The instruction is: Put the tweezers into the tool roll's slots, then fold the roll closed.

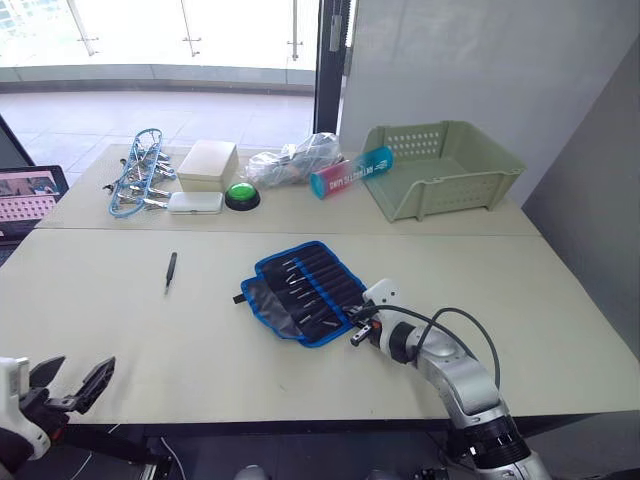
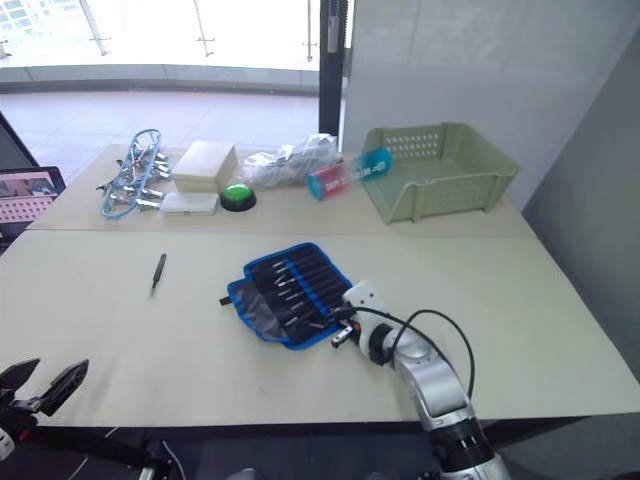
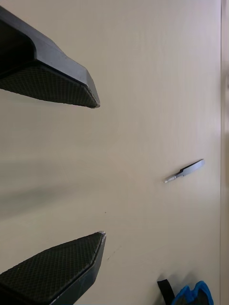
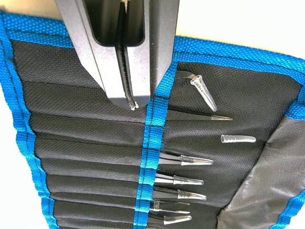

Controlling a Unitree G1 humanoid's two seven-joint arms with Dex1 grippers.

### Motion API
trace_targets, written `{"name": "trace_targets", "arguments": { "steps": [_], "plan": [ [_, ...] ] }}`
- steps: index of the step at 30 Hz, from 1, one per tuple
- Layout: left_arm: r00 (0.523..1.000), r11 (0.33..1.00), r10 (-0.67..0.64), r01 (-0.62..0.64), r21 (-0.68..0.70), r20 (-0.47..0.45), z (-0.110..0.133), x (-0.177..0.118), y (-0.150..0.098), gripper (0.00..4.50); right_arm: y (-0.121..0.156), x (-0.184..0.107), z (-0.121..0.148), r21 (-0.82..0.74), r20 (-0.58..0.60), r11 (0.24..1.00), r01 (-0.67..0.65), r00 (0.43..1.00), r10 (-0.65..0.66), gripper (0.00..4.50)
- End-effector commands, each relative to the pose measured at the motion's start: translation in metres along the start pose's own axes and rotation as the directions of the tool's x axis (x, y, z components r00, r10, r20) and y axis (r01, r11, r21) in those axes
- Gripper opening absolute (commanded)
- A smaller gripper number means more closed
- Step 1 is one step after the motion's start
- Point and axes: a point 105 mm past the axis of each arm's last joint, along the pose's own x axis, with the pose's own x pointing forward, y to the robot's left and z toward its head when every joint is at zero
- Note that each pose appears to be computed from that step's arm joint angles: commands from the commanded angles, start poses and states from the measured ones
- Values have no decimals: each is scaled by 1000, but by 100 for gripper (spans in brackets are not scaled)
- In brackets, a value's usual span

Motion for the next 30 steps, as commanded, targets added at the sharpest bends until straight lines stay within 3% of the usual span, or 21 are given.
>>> {"name": "trace_targets", "arguments": {
  "steps": [1, 12, 17, 21, 26, 30],
  "plan": [
    [999, 999, 33, -33, 15, 27, 4, -14, 6, 435, -4, -5, -40, 54, -142, 998, 17, 990, -9, 0],
    [1000, 1000, 9, -9, 6, -1, -3, 4, -5, 435, -2, -3, -39, 55, -142, 998, 12, 990, -4, 0],
    [999, 999, 33, -33, -16, 0, -6, 36, -13, 435, -2, -3, -38, 58, -136, 998, 21, 991, -13, 0],
    [999, 999, 51, -51, 11, -5, -3, 85, -28, 435, -3, -4, -36, 54, -131, 998, 27, 991, -20, 0],
    [998, 998, 52, -51, -43, 32, 6, 121, -40, 435, -4, -3, -34, 51, -124, 998, 34, 992, -27, 0],
    [997, 997, 76, -77, -31, -19, -2, 145, -43, 435, -5, -4, -33, 48, -120, 998, 41, 992, -35, 0]
  ]
}}
